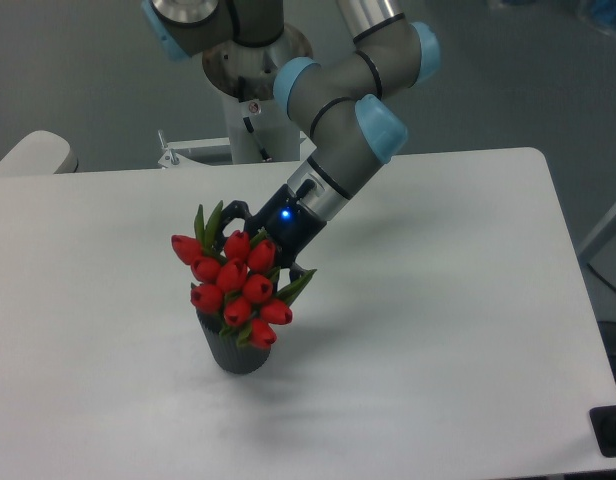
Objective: Pick up the flowers from the vase
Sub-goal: 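Close the gripper around the tulip stems just above the vase rim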
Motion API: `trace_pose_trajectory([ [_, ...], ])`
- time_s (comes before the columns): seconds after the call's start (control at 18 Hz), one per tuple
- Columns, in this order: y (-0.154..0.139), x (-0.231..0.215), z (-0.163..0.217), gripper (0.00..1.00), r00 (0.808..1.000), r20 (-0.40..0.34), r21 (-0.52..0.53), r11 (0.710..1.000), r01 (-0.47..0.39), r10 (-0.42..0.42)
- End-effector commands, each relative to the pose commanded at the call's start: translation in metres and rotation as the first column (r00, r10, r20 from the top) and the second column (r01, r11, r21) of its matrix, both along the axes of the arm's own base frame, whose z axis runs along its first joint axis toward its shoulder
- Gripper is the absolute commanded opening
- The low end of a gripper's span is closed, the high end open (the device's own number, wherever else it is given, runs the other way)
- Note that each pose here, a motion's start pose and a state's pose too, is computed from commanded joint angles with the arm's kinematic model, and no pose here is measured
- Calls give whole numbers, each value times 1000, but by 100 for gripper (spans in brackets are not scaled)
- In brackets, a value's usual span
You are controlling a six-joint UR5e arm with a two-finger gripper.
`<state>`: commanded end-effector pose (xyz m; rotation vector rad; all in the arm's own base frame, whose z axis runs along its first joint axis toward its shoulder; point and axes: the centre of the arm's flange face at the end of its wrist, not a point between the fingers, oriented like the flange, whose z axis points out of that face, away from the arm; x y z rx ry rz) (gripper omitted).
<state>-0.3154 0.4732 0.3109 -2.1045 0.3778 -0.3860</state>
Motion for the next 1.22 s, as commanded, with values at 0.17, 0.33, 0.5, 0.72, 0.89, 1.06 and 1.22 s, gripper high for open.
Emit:
trace_pose_trajectory([
  [0.17, 0, -1, 1, 82, 1000, -4, 5, 1000, -1, 1],
  [0.33, -1, -2, 1, 65, 1000, -6, 6, 1000, -3, 3],
  [0.5, -1, -4, 2, 57, 1000, -9, 8, 1000, -4, 4],
  [0.72, -1, -4, 2, 47, 1000, -14, 10, 1000, -1, 1],
  [0.89, -1, -5, 3, 42, 1000, -16, 12, 1000, -3, 3],
  [1.06, -2, -5, 3, 35, 1000, -15, 11, 1000, -3, 3],
  [1.22, -2, -6, 4, 31, 1000, -18, 13, 1000, -4, 4],
])
